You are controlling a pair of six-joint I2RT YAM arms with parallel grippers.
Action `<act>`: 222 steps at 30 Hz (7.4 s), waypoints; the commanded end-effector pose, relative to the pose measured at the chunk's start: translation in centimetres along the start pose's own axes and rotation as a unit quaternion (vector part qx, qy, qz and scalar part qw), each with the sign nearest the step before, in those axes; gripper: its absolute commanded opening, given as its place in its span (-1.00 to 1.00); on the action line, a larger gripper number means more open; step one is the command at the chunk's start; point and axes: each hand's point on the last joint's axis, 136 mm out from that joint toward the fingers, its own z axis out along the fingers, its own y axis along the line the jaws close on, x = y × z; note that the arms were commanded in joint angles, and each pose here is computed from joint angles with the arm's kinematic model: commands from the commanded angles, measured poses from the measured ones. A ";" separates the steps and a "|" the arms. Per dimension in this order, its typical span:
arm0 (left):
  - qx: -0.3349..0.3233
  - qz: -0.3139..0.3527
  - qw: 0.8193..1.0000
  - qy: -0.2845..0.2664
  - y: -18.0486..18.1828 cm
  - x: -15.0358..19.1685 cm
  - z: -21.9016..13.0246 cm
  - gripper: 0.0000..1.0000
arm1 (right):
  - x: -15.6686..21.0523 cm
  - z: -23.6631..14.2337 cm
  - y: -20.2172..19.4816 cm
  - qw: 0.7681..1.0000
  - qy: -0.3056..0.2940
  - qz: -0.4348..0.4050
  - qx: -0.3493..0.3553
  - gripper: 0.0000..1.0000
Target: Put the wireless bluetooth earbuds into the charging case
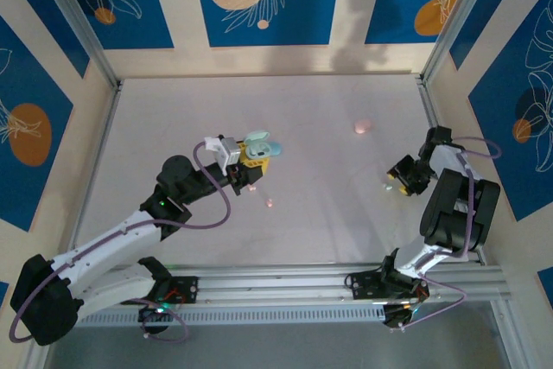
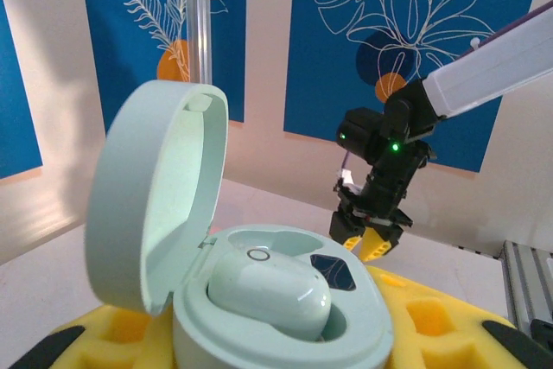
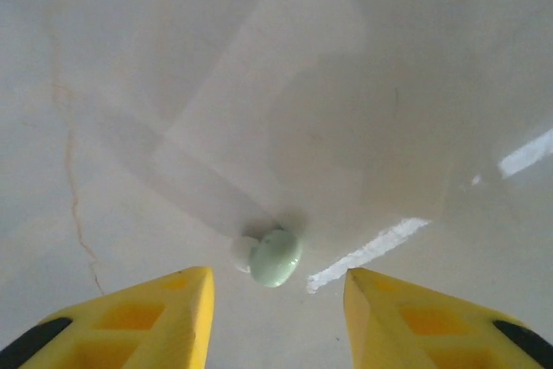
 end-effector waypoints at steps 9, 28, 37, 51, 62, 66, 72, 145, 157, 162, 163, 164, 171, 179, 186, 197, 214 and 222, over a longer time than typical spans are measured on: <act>0.011 0.001 1.000 -0.020 -0.5 -1.8 0.3 -0.29 | 0.4 1.7 1.8 0.998 0.031 0.012 -0.062 -0.11; 0.011 -0.001 1.000 -0.018 -0.5 -1.9 0.4 -0.29 | 0.5 3.0 3.1 0.996 0.047 -0.059 -0.038 -0.36; 0.011 -0.003 1.000 -0.016 -0.5 -1.7 0.6 -0.28 | 0.7 3.2 2.9 0.996 0.049 -0.066 -0.021 -0.49; 0.005 0.001 1.000 -0.007 -0.3 -1.1 0.5 -0.28 | 2.2 1.5 6.0 0.991 0.046 -0.117 -0.041 -0.60; -0.009 0.020 0.999 0.032 0.7 2.0 1.2 -0.28 | 12.1 -6.8 15.6 0.947 0.034 -0.288 -0.141 -0.59; -0.015 0.031 0.998 0.049 1.2 3.3 1.7 -0.29 | 15.7 -10.9 18.0 0.922 0.016 -0.345 -0.172 -0.59; -0.014 0.037 0.998 0.054 1.6 4.5 2.7 -0.30 | 20.5 -15.8 21.1 0.881 -0.002 -0.424 -0.210 -0.59; -0.005 0.038 0.999 0.031 0.5 3.4 3.5 -0.31 | 28.3 -15.7 25.9 0.798 -0.046 -0.581 -0.153 -0.58; -0.005 0.037 0.999 0.025 0.5 3.1 3.5 -0.31 | 29.5 -16.2 26.1 0.791 -0.021 -0.586 -0.176 -0.42; -0.004 0.037 0.999 0.027 0.5 3.2 3.5 -0.31 | 29.7 -16.8 26.2 0.792 -0.019 -0.580 -0.191 -0.38; -0.004 0.037 0.999 0.027 0.5 3.2 3.5 -0.31 | 29.7 -17.1 26.3 0.792 -0.020 -0.577 -0.196 -0.37; -0.004 0.037 0.999 0.026 0.4 3.1 3.5 -0.31 | 29.6 -17.2 26.3 0.793 -0.021 -0.575 -0.199 -0.36; -0.004 0.037 0.999 0.027 0.4 3.2 3.5 -0.31 | 29.3 -18.1 26.1 0.796 -0.024 -0.566 -0.214 -0.27; -0.003 0.041 0.999 0.026 0.4 3.1 3.4 -0.31 | 28.5 -19.7 25.9 0.798 -0.040 -0.548 -0.247 -0.18; 0.021 0.044 0.999 0.016 -0.5 2.4 3.2 -0.32 | 26.5 -22.3 26.8 0.812 -0.052 -0.460 -0.356 -0.08; 0.070 0.037 0.997 -0.004 -2.4 0.4 3.1 -0.31 | 26.7 -21.5 29.3 0.823 0.058 -0.421 -0.377 0.03; 0.051 0.030 0.998 -0.026 -1.8 -1.1 3.1 -0.30 | 28.9 -19.9 25.2 0.806 0.116 -0.456 -0.358 0.01; 0.073 0.015 0.996 -0.041 -2.5 -2.1 3.3 -0.28 | 30.6 -21.5 25.4 0.755 0.222 -0.407 -0.463 0.14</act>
